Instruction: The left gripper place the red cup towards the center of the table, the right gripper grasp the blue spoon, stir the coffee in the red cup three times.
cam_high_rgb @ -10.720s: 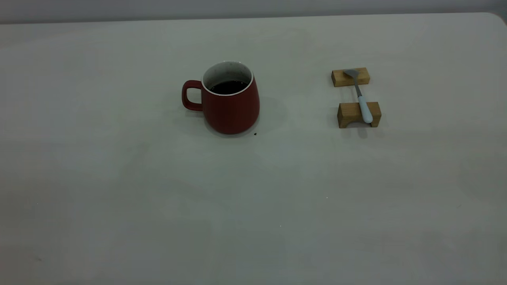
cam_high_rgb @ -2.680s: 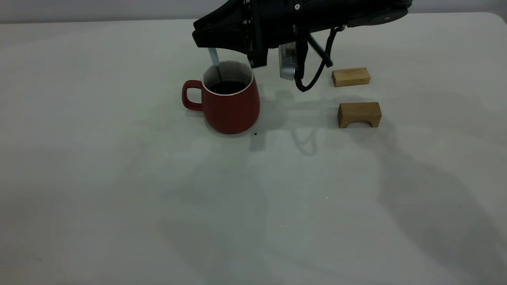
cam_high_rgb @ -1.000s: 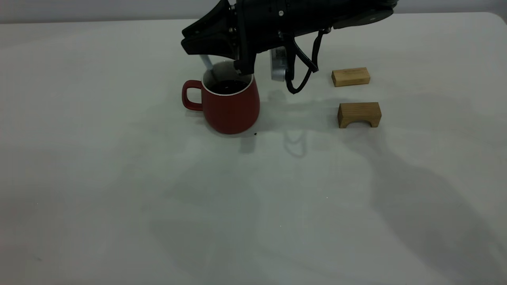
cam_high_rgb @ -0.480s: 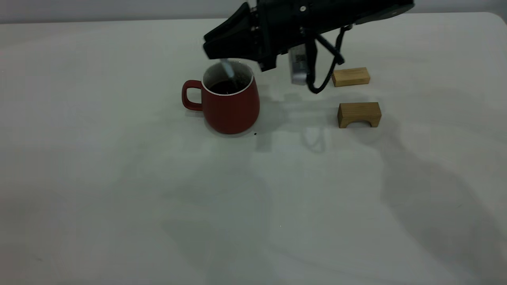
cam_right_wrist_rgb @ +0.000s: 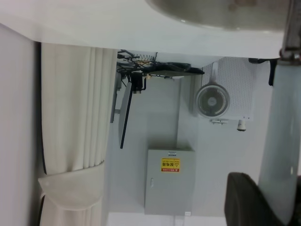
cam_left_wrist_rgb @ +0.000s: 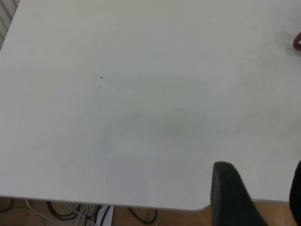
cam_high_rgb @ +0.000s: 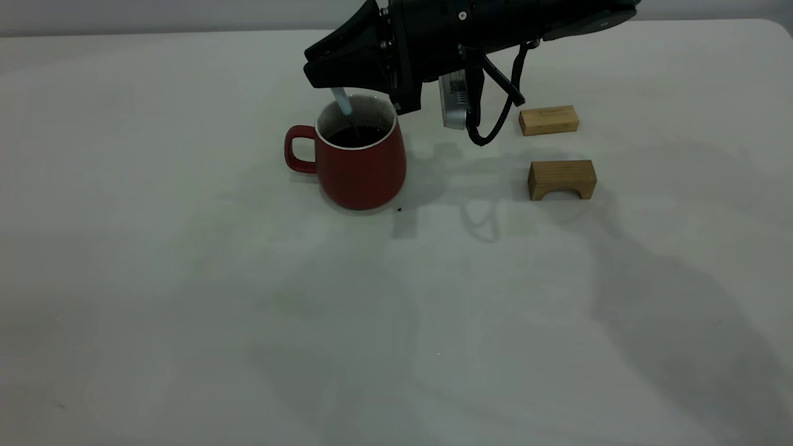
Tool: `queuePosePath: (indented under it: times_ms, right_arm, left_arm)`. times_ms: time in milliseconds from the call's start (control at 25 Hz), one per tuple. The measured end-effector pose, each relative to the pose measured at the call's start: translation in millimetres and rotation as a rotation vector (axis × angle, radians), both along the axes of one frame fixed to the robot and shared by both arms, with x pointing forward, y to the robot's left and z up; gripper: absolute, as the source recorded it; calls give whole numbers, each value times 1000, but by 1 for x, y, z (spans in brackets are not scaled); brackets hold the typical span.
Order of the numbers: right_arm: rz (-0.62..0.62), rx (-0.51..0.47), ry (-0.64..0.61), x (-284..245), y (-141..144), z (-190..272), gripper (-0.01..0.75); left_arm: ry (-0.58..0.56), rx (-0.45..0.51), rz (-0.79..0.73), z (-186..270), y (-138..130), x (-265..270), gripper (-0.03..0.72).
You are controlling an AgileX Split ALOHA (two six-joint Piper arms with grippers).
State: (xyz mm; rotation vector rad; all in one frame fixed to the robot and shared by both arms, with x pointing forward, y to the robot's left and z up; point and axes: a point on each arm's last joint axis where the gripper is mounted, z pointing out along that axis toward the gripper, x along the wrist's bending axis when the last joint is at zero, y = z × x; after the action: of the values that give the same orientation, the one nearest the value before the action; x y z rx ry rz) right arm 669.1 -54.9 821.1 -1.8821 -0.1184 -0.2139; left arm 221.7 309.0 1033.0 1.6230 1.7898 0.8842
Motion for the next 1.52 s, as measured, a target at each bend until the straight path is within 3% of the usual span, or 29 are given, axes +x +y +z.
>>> queuePosePath:
  times_ms: [240, 560, 800, 1120, 1320, 1520]
  right_arm:
    - [27, -21, -26, -2, 0, -2, 175]
    - [148, -20, -194, -7, 0, -1, 444]
    - [287, -85, -357, -11, -2, 30, 493]
    - [638, -505, -836, -28, -33, 153, 495]
    - [815, -695, -1079, -64, -63, 246, 495]
    - [861, -904, -1299, -109, -95, 325, 495]
  left_arm:
    - [0, 0, 0, 0, 0, 0, 382]
    - [0, 0, 0, 0, 0, 0, 382]
    - [0, 0, 0, 0, 0, 0, 382]
    - [1, 0, 0, 0, 0, 0, 382]
    - [1, 0, 0, 0, 0, 0, 382]
    - [1, 0, 0, 0, 0, 0, 382]
